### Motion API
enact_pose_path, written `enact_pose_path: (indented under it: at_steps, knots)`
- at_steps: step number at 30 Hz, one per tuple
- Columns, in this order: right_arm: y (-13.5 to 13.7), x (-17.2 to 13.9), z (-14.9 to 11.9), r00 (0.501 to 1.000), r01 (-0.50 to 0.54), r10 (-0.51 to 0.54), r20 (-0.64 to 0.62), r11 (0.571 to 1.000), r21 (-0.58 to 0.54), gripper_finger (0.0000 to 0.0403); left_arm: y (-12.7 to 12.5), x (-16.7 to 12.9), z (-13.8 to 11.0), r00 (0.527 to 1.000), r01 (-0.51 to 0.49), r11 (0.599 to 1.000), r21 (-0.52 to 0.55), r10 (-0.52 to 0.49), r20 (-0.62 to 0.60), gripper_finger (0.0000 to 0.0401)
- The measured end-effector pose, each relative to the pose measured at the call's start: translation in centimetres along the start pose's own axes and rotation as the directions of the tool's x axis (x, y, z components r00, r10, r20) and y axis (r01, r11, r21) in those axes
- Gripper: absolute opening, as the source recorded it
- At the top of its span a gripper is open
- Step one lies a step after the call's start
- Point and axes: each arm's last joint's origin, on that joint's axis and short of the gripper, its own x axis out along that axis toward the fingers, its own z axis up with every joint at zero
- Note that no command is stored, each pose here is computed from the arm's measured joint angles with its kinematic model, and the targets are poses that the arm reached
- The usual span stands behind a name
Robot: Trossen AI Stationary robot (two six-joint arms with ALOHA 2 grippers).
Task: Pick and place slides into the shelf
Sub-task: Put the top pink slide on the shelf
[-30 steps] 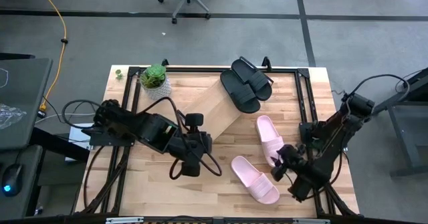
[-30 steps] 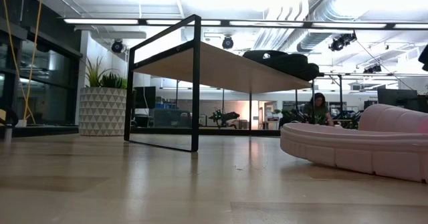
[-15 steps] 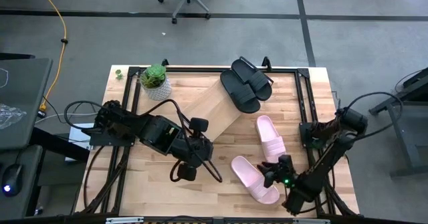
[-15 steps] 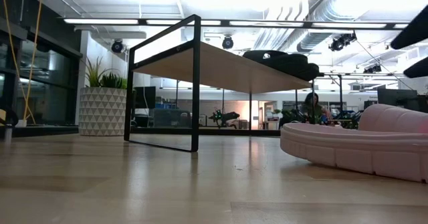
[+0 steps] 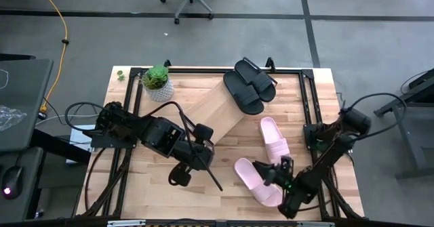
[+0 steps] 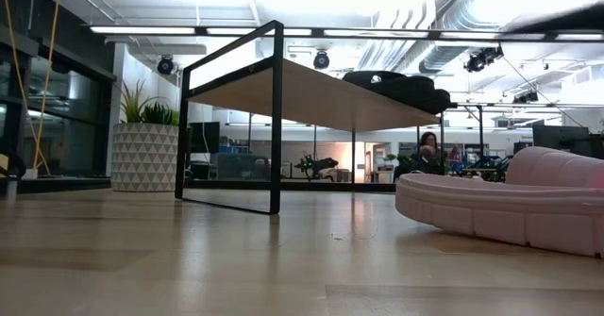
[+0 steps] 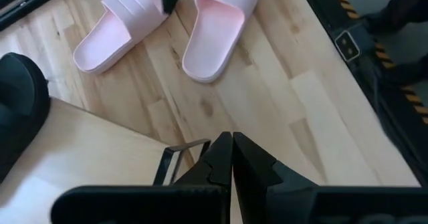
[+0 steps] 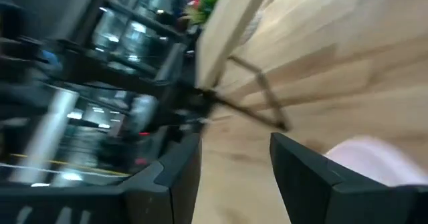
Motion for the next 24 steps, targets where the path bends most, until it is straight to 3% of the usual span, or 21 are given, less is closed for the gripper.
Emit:
enact_pose_path:
  at_steps: [5,9,24]
  knots:
    - [1.3,-1.4,-1.1,0.997,-0.073,0.079,-0.019,0.973,0.217,0.0169,0.0,0.0,-0.1,1.0,0.001,0.999,0.035,-0.001,-0.01,0.0003]
    - [2.1,-1.1,-1.0,0.983,-0.17,0.143,0.111,0.94,0.297,0.0169,0.0,0.0,-0.1,1.0,0.0,0.999,0.041,0.0,-0.009,0.0003]
    - [2.2,-1.4,-1.4,0.985,-0.169,0.146,0.094,0.927,0.335,0.0161,0.1,0.0,0.0,1.0,-0.02,0.999,0.039,0.02,-0.006,0.0003]
